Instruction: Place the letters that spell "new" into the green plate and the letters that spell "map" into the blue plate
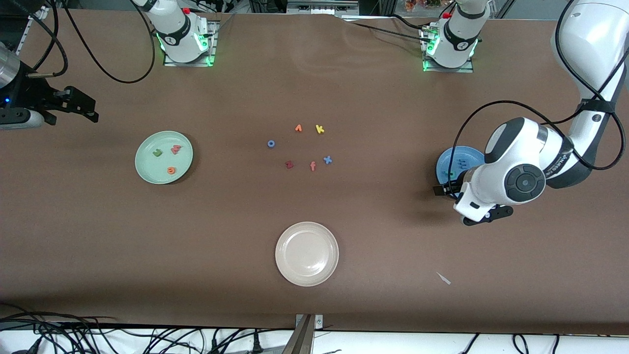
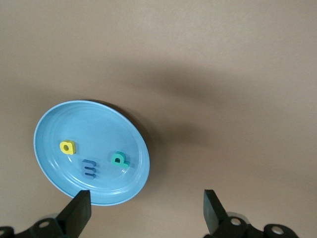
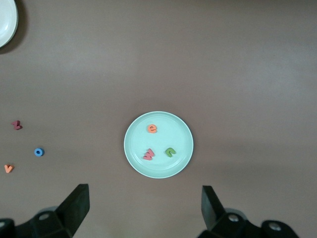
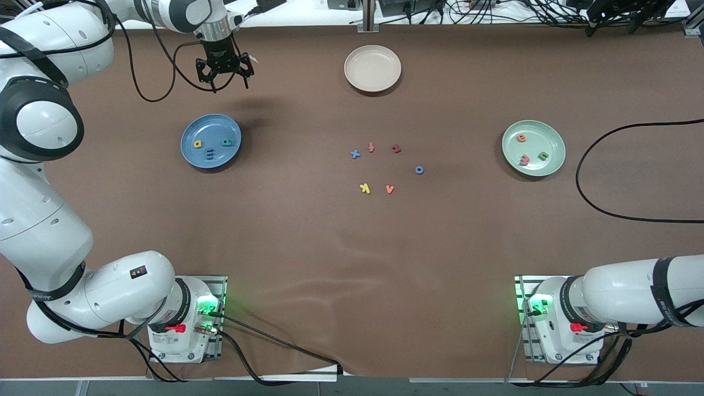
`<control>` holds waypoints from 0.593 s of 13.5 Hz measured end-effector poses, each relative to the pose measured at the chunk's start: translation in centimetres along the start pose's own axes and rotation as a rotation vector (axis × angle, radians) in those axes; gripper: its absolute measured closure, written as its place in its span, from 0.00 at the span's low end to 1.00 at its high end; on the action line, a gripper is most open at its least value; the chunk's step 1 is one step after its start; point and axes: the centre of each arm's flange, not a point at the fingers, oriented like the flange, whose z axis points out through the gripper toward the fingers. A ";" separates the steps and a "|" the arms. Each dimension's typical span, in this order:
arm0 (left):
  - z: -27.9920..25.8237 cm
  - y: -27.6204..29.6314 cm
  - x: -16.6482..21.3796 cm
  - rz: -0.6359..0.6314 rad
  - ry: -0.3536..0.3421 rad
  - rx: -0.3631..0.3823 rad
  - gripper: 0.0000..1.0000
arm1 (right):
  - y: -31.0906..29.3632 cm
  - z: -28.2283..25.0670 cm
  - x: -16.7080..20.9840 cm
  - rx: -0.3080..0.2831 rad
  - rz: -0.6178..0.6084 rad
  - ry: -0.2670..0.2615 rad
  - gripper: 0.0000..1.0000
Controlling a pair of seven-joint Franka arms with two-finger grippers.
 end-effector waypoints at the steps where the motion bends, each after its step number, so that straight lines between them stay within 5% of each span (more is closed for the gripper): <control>1: -0.7 0.1 0.2 0.010 0.003 0.012 0.00 | 0.0 0.0 0.0 0.000 0.000 0.000 0.00; 4: -2.5 -1.1 1.3 0.075 -0.044 0.076 0.00 | 0.0 0.0 0.0 0.000 0.000 0.000 0.00; 8: -6.6 -4.8 2.4 0.155 -0.071 0.042 0.00 | 0.0 0.0 0.0 0.000 0.000 0.000 0.00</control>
